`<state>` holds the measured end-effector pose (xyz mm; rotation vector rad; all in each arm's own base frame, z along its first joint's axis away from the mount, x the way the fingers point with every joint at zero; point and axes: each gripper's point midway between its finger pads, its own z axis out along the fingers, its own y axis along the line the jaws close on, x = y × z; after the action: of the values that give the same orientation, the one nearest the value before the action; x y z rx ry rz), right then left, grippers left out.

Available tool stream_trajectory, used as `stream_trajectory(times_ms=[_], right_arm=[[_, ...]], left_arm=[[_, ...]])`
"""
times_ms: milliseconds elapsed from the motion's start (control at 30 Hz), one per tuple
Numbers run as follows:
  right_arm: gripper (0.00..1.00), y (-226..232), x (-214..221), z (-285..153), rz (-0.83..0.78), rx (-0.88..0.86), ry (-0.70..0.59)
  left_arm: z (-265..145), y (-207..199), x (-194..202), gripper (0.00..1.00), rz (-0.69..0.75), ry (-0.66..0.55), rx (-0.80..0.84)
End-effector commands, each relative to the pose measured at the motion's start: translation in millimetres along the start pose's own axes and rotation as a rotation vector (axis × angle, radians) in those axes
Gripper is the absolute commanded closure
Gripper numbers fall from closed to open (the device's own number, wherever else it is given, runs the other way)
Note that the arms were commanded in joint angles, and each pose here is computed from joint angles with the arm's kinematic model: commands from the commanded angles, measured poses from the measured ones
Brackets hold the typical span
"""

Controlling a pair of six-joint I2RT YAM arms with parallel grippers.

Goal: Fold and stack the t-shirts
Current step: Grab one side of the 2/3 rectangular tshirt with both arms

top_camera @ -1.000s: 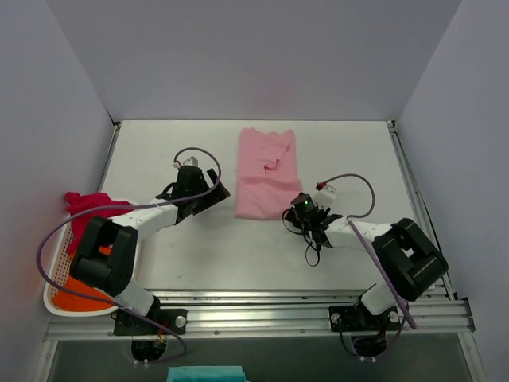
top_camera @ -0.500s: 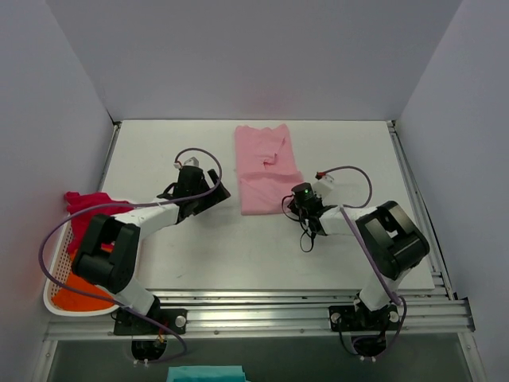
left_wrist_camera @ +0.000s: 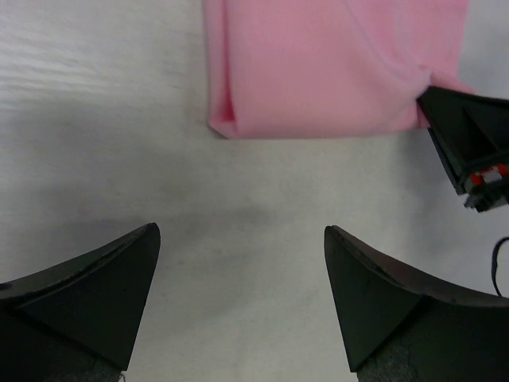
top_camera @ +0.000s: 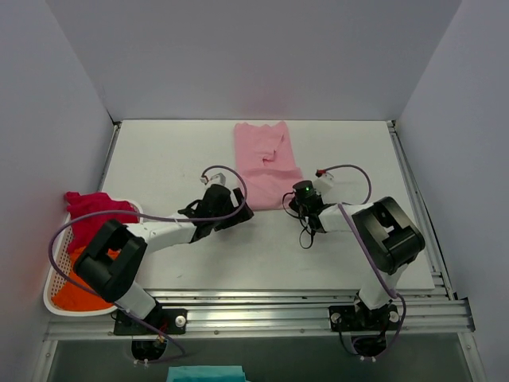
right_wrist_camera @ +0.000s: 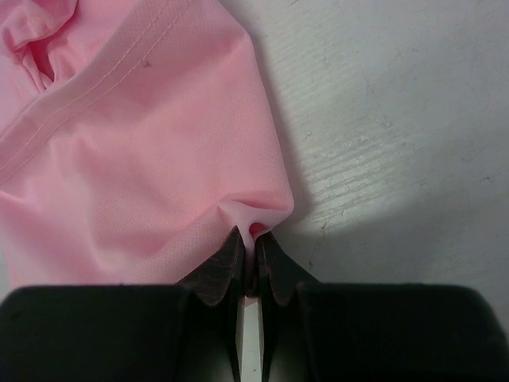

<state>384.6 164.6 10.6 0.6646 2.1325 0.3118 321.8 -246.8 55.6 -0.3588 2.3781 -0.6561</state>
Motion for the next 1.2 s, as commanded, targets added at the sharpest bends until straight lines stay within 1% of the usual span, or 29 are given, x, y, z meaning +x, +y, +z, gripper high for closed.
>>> stream_trajectory(times_ms=[0, 67, 267, 467, 567, 800, 900, 933, 1000, 1033, 1133, 1167], right_arm=[[1.00, -36, 38, -14, -0.082, 0.087, 0.128], [1.00, -34, 36, -19, -0.086, 0.083, 0.122], [1.00, -30, 31, -30, -0.093, 0.071, 0.112], [1.00, -27, 27, -36, -0.087, 0.055, 0.102], [1.00, -27, 28, -38, -0.088, 0.053, 0.104], [1.00, -25, 27, -39, -0.083, 0.043, 0.097], [1.00, -26, 30, -37, -0.083, 0.043, 0.103], [1.00, -25, 31, -37, -0.080, 0.038, 0.106], [1.00, -23, 31, -38, -0.080, 0.031, 0.108], [1.00, -21, 30, -40, -0.075, 0.023, 0.106], [1.00, -13, 26, -49, -0.070, -0.009, 0.100], [1.00, -16, 28, -54, -0.078, -0.004, 0.105]], left_arm=[[-11, -38, -6, 0.07, -0.028, -0.111, 0.061], [-7, -41, 0, 0.07, -0.049, -0.114, 0.055], [17, -32, 1, 0.07, -0.076, -0.138, 0.011], [33, -15, -1, 0.07, -0.115, -0.175, -0.075], [43, -12, 2, 0.08, -0.128, -0.177, -0.084], [59, -17, 11, 0.15, -0.128, -0.136, -0.067], [61, -17, 13, 0.25, -0.123, -0.131, -0.056], [61, -17, 13, 0.38, -0.123, -0.131, -0.056], [59, -16, 12, 0.52, -0.121, -0.134, -0.055], [58, -15, 12, 0.69, -0.119, -0.135, -0.057], [51, -13, 8, 0.89, -0.118, -0.147, -0.059], [44, -13, 5, 0.97, -0.114, -0.154, -0.062]])
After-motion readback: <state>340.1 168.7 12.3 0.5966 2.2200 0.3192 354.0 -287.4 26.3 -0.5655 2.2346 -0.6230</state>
